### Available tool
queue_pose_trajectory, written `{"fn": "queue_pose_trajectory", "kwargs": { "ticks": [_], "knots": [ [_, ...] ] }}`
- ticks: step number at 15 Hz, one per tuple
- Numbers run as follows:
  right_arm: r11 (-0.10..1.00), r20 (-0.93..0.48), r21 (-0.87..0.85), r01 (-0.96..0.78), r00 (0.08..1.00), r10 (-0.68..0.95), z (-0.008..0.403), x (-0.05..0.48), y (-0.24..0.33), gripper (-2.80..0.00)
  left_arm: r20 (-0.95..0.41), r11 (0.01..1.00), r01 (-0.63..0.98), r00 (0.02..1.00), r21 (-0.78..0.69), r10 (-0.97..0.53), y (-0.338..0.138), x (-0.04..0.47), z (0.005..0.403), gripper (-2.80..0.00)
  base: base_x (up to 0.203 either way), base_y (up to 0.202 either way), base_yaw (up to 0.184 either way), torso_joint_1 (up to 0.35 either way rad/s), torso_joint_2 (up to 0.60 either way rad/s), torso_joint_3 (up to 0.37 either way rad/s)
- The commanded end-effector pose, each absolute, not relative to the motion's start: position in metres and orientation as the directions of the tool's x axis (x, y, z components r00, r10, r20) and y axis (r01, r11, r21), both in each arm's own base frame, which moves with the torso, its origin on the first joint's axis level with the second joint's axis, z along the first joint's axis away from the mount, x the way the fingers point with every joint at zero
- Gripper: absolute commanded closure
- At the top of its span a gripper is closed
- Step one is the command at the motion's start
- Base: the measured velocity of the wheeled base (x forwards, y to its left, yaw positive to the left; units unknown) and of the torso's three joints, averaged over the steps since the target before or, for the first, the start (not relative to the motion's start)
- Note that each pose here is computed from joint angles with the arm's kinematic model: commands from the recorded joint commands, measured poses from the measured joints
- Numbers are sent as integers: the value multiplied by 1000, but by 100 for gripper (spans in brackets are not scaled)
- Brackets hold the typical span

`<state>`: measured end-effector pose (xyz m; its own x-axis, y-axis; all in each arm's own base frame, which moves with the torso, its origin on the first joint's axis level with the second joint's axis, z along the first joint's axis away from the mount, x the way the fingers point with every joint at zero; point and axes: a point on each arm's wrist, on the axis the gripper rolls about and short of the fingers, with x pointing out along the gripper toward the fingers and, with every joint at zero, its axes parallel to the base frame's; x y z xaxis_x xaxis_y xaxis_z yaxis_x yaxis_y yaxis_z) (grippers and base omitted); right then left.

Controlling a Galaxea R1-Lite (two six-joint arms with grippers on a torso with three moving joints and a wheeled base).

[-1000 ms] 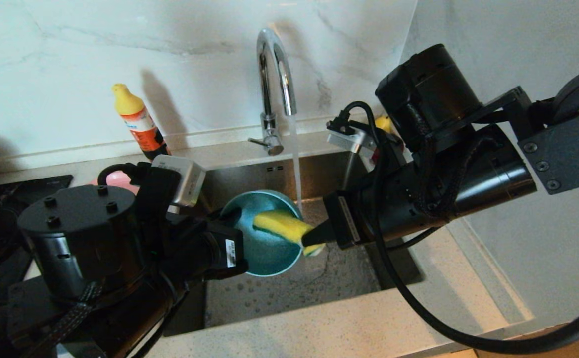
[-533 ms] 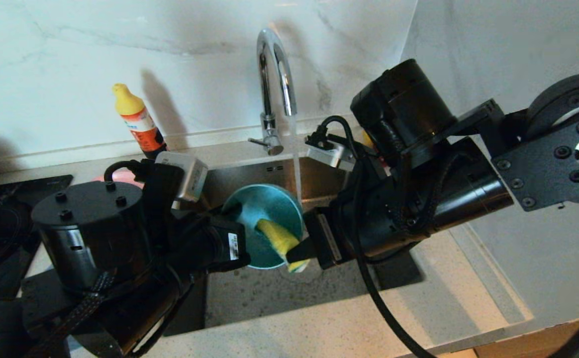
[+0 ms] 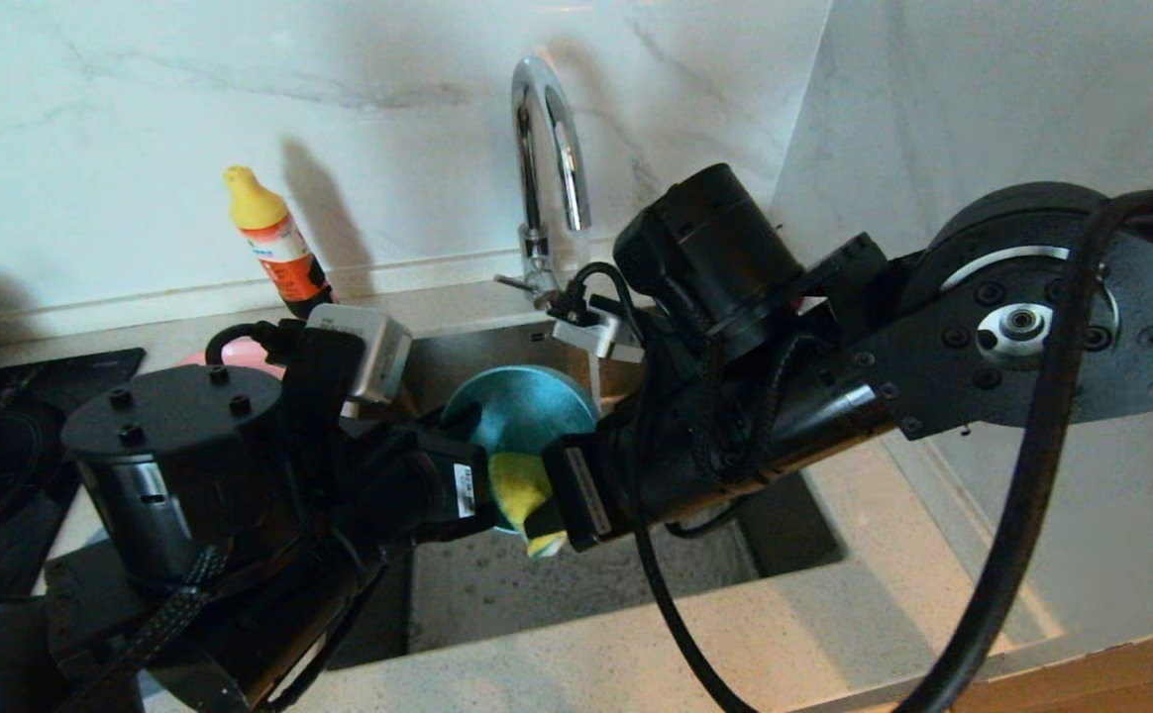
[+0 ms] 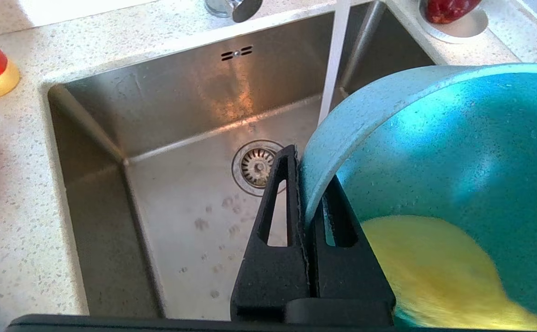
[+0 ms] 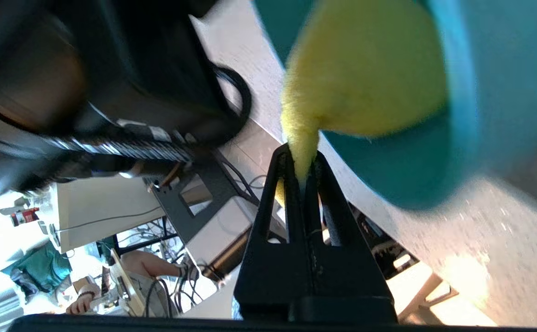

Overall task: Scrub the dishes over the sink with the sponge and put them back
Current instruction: Wipe the bowl

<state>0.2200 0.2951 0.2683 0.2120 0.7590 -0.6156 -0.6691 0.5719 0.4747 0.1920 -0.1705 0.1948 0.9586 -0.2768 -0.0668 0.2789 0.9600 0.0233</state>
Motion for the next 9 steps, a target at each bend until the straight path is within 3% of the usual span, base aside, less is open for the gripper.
{"fn": "queue_pose_trajectory", "kwargs": {
  "ticks": [1,9],
  "knots": [
    [562,-613,478,-675,202,764,266,222,305,0,-61,961,276,960,19,-274,-171,192,194,0,0,0,0,0,0,0],
    [580,-626,482,-656,205,752,267,223,298,0,-66,961,276,959,23,-274,-172,193,193,0,0,0,0,0,0,0]
  ]
}}
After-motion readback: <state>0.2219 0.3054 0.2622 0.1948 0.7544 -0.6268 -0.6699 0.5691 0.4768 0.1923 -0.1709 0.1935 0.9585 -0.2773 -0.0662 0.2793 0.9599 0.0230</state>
